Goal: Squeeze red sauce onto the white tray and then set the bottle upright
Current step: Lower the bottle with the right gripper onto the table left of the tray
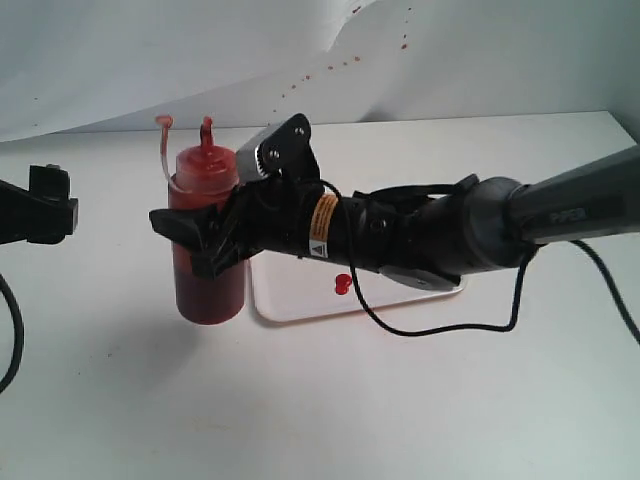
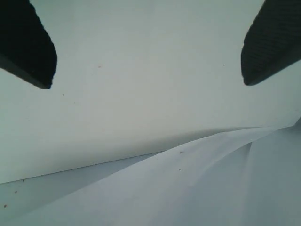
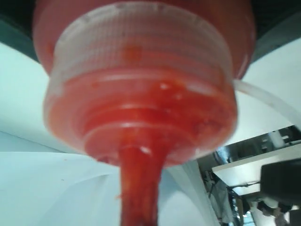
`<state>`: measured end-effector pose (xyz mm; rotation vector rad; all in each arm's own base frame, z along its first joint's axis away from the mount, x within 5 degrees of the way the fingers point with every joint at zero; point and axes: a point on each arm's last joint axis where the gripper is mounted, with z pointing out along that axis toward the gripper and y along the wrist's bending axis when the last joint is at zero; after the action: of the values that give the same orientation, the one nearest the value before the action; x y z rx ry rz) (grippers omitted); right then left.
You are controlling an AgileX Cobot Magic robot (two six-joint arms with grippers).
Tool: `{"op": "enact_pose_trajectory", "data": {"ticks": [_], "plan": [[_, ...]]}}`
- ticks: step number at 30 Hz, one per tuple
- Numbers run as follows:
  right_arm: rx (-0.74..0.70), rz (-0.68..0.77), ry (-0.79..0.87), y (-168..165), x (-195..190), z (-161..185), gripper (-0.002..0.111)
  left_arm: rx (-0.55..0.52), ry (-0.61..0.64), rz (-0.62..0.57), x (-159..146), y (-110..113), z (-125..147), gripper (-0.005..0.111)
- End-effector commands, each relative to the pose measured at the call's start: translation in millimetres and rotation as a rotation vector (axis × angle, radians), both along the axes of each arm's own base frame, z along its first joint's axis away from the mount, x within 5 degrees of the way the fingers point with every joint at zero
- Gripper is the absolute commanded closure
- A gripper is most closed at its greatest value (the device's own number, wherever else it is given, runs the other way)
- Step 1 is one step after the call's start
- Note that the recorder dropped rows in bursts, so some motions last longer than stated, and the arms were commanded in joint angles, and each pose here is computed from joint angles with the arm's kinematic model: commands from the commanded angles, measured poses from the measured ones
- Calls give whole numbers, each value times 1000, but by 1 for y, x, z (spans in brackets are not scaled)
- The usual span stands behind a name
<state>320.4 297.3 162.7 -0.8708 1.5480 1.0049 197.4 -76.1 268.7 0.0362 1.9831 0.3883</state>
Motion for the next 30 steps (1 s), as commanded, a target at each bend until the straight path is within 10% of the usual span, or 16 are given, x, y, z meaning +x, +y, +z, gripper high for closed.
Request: {"op": "enact_pose_trajectory", "data": {"ticks": [1,25,30], "plan": [[61,42,-88,7,-3,-10,108,9,-31,22,0,2,4,2],[-33,-5,-158,68,1,-39,108,21,-96,87,0,8,9,2],[-35,-2,-160,68,0,-39,60,23,-117,93,0,8,11,2]]}}
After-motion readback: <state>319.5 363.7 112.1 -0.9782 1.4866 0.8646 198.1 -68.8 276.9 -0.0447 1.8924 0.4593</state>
